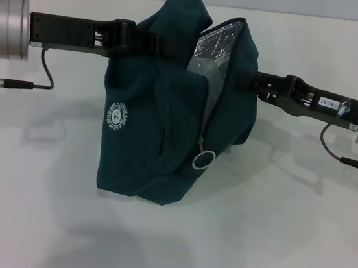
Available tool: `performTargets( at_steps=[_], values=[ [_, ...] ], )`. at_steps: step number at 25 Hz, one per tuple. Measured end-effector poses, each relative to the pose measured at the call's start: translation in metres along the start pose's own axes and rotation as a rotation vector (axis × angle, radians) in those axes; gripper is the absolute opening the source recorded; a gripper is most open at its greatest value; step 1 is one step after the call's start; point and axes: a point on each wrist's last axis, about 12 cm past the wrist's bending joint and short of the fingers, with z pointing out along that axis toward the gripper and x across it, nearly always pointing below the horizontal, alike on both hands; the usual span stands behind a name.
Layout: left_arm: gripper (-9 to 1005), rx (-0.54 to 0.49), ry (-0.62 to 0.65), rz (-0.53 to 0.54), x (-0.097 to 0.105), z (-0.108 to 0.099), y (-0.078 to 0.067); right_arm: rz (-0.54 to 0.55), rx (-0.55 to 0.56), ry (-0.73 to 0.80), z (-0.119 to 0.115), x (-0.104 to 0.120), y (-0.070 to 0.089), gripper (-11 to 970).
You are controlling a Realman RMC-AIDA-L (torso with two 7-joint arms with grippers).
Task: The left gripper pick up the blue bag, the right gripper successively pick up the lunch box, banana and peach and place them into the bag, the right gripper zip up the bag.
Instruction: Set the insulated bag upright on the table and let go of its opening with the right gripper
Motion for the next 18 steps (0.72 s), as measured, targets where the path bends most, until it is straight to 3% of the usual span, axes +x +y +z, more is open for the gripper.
performTargets(
  at_steps=[10, 18],
  values=[
    [36, 0.01, 0.005, -0.005, 0.002, 0.003, 0.001, -0.038, -0.016, -0.002, 0.0, 0.0, 0.002, 324],
    [36, 0.032, -0.011, -0.011, 0.002, 0.003, 0.0, -0.188, -0.166, -0.075, -0.02, -0.006, 0.018, 212]
  ],
)
